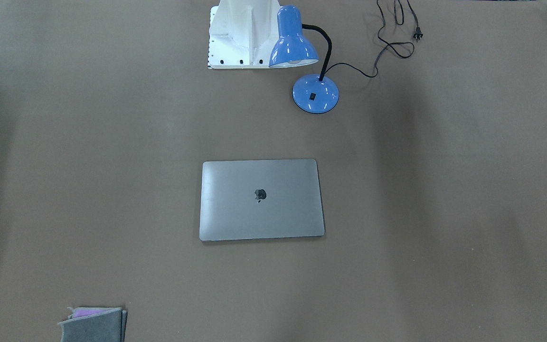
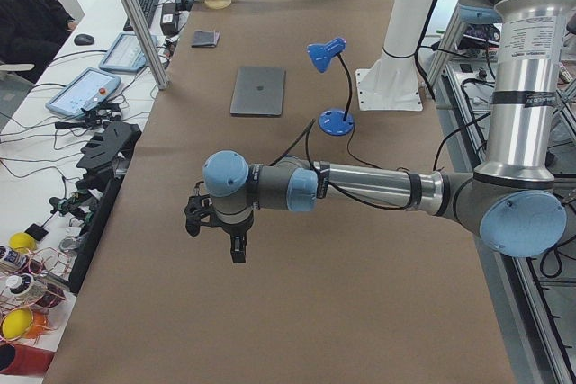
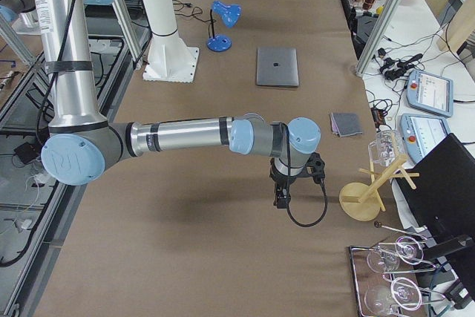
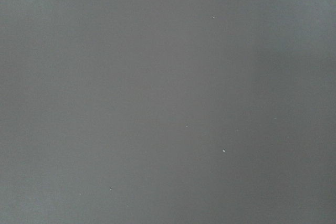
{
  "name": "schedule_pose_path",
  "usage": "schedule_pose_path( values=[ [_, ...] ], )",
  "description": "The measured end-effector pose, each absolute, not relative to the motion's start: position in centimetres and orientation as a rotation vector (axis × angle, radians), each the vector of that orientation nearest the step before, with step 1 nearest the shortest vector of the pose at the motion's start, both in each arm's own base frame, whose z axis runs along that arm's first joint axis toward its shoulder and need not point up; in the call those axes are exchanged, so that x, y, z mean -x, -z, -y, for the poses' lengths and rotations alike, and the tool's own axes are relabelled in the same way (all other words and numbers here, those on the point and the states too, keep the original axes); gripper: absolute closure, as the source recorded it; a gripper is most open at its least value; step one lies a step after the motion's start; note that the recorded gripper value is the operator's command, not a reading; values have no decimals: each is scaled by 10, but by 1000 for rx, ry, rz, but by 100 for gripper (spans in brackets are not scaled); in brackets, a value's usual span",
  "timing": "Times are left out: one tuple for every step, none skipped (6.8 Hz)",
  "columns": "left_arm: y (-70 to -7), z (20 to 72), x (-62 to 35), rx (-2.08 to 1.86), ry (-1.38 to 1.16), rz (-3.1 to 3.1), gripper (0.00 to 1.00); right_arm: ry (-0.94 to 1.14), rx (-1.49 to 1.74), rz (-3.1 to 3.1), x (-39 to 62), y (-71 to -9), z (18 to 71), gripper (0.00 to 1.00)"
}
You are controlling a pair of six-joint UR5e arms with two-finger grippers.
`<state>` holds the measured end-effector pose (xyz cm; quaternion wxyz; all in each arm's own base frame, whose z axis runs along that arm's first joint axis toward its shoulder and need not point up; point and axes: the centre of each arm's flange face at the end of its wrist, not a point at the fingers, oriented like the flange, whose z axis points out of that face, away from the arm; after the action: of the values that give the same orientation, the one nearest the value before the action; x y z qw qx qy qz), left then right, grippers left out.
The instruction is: Close laptop
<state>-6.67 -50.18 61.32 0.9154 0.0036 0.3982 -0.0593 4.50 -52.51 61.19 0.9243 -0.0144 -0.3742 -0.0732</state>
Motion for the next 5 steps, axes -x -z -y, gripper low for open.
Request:
schedule_pose_path(
  values=[
    [-614,502,67,-7,122,-813,1,149,29,768,-45,-611,526,0],
    [-614,502,67,-7,123,-812,1,149,27,768,-45,-610,526,0],
    [-614,502,67,-7,123,-812,1,150,26,768,-45,-609,527,0],
    [-615,501,67,-6,123,-812,1,150,24,767,-45,-609,527,0],
    [-615,501,67,-6,123,-812,1,150,24,767,-45,-608,528,0]
  ],
)
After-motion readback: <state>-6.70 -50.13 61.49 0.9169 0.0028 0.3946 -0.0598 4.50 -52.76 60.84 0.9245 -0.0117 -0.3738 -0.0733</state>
